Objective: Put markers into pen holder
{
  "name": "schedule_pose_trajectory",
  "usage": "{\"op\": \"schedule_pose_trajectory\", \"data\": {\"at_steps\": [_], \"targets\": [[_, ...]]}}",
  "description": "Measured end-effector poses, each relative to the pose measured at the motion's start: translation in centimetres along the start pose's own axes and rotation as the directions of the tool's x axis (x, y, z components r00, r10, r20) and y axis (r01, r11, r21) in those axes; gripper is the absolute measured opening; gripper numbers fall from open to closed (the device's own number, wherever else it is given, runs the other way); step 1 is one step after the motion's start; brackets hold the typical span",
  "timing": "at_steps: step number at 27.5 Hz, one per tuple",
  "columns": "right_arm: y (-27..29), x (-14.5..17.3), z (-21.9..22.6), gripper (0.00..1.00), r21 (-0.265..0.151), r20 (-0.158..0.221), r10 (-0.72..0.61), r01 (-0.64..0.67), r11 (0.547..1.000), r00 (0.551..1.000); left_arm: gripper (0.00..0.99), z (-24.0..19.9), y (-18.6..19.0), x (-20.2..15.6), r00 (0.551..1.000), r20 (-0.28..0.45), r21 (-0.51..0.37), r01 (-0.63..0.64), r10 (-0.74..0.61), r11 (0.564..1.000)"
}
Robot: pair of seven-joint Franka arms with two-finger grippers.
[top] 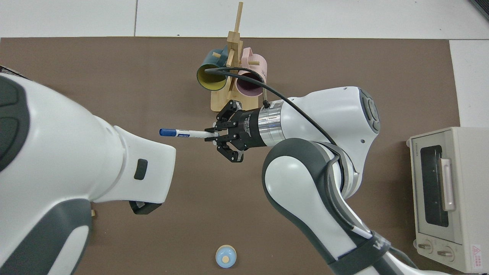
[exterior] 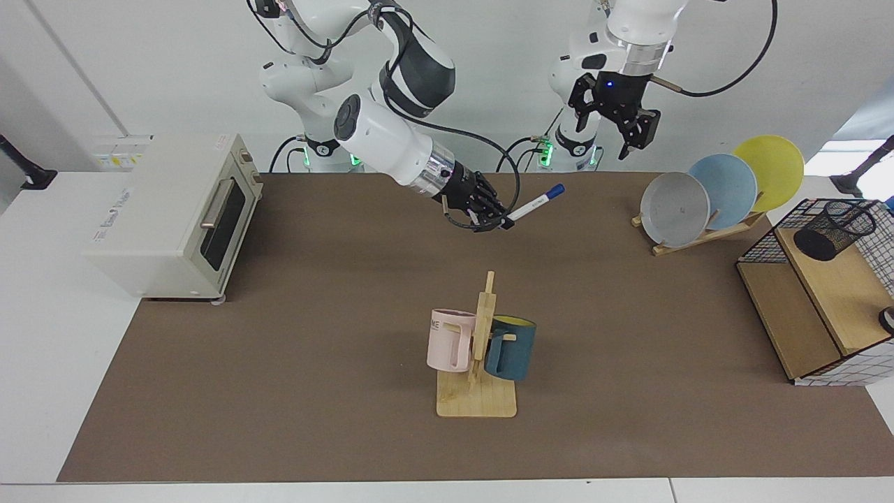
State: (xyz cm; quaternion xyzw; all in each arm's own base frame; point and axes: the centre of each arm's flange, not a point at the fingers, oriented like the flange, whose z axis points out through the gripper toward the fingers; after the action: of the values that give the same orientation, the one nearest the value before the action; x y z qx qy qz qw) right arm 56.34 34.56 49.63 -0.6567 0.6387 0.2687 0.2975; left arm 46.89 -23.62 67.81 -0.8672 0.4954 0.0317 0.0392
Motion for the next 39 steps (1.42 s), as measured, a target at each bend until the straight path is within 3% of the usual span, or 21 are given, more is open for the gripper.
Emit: {"op": "schedule_pose_trajectory", "data": {"at_steps": [7,14,17,25,39], "targets": [[0.2,-0.1,0.2,0.17,-0.002,-0.024,-0.026,0.026,1.000,0.999,0.991,1.4,1.0,4.0,0.996,0.025,0.007,-0.081,0.081,0.997],[0.6,-0.6,0.6,0.17,-0.011,-0.029,-0.070,0.070,0.997,0.997,0.991,1.6,-1.0,6.2,0.998,-0.050,0.004,-0.028,0.028,1.000],[0.6,-0.6,0.6,0.17,-0.011,-0.029,-0.077,0.077,0.997,0.997,0.991,2.4,-1.2,7.0,0.998,-0.050,-0.010,-0.036,0.036,0.999],[1.1,-0.1,-0.4,0.17,-0.008,-0.033,-0.109,0.108,0.994,0.994,0.991,3.5,-1.0,7.6,0.990,-0.034,-0.020,-0.134,0.134,0.991],[2.0,1.2,-3.2,0.17,0.002,-0.036,-0.132,0.132,0.991,0.991,0.991,5.9,0.0,8.3,0.985,0.007,-0.044,-0.170,0.170,0.985]]}}
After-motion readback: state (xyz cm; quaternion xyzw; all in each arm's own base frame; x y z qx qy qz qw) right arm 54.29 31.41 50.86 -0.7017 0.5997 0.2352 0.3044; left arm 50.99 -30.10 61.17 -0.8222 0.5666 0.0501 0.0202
